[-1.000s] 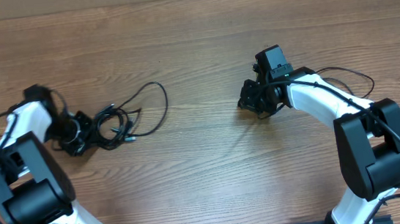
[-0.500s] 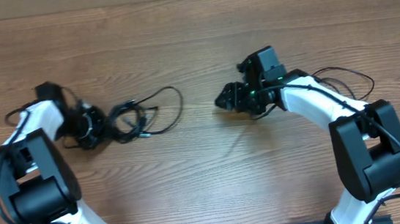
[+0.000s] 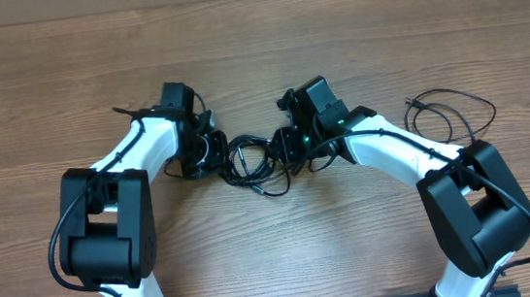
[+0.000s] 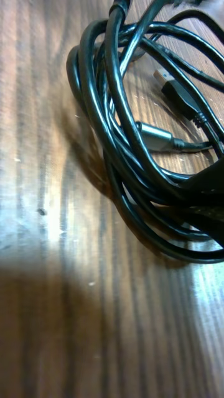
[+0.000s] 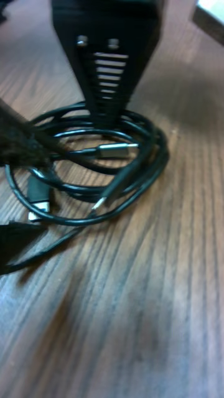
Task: Untangle cables
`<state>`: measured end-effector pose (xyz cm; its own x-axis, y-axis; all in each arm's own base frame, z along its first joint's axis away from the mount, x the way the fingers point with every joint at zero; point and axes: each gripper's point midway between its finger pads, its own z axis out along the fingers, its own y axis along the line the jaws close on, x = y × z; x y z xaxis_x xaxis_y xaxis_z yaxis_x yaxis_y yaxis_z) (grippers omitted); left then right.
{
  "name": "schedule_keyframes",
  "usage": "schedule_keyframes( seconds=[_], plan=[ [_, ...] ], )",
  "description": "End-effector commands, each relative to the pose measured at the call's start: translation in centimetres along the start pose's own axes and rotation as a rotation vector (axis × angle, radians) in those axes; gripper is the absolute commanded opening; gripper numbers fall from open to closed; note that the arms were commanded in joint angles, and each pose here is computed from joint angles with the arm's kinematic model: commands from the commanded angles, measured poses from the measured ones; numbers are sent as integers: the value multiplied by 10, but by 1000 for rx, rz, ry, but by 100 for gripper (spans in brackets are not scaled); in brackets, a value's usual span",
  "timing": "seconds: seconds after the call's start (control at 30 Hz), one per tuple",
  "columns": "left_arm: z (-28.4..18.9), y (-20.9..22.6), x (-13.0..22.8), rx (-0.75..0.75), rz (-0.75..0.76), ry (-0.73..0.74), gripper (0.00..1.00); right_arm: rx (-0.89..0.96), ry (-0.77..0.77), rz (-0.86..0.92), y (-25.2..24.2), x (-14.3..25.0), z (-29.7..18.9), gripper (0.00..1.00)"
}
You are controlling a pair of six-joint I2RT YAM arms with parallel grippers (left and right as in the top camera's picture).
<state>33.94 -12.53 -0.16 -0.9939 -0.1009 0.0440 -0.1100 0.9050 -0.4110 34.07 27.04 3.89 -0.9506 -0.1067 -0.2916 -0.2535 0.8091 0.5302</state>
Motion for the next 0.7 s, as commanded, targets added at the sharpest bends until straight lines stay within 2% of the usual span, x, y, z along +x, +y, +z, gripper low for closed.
schedule_keyframes(
  seconds=[0.0,0.2,0.23,0.3,0.33,0.4,0.67],
  plan=[
    [5,26,6,-128,-28,32,4,14,-17,-12,-1,-2,-2,4],
    [-28,6,-16,-120,-5,12,8,13,-19,-12,-1,-3,-2,4],
    [-34,2,-19,-121,4,11,13,13,-19,-12,-1,-3,-2,6],
    [-42,-2,-21,-122,9,16,41,13,-19,-12,-1,-3,-2,14],
    [-45,-3,-20,-124,7,21,48,13,-19,-12,-1,-3,-2,20],
    [-45,-1,-15,-134,-1,41,50,13,-19,-12,-1,-3,-2,20],
    [-28,35,8,-269,-119,77,47,13,-19,-12,-1,-3,-2,20]
  ],
)
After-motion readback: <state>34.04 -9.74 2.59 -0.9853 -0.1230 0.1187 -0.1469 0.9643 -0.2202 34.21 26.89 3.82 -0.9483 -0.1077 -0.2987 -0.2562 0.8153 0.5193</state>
